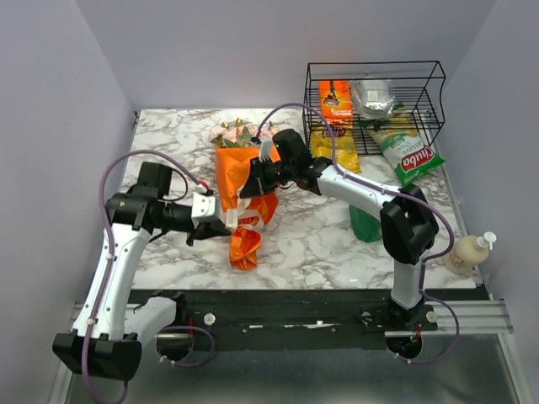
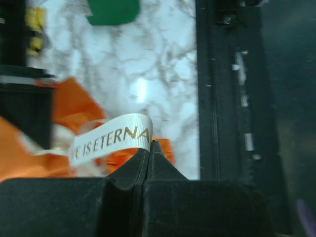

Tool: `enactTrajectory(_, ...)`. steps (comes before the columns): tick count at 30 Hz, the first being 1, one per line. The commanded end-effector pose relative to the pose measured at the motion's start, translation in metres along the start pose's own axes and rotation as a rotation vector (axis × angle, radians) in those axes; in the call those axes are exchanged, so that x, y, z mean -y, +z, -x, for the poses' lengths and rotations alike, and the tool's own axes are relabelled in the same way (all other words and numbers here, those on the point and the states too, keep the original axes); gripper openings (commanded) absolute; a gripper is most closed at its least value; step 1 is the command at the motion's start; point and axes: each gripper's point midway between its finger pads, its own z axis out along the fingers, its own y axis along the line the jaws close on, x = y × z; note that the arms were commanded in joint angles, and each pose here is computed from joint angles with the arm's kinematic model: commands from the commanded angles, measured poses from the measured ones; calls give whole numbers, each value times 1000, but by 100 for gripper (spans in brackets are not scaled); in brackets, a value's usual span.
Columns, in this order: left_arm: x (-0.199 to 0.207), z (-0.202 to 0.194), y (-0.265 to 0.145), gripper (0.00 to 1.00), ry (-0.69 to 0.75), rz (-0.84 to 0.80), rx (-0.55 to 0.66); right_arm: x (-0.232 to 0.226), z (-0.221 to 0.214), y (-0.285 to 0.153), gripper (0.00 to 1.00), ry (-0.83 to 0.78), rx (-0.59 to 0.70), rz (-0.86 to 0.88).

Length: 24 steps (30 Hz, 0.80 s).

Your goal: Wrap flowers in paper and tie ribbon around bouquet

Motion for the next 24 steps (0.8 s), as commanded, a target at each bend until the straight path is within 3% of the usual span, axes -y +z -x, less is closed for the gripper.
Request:
enactTrajectory(1, 7, -18, 27, 0, -78, 36, -41, 1, 2, 3, 0, -9, -22, 15)
enactTrajectory(3, -13, -10, 40, 0, -32, 130, -41, 0, 2, 3, 0, -11, -22, 17)
enactTrajectory(8, 12, -3, 99, 0, 60, -21, -116, 2, 2, 2, 0, -17, -17, 0)
enactTrajectory(16, -3, -4, 141, 0, 181, -49, -126, 1, 0, 1, 0, -26, -22, 5)
enactTrajectory(24, -33, -2, 170, 0, 230, 51, -100, 1, 0, 0, 0, -38, -24, 11)
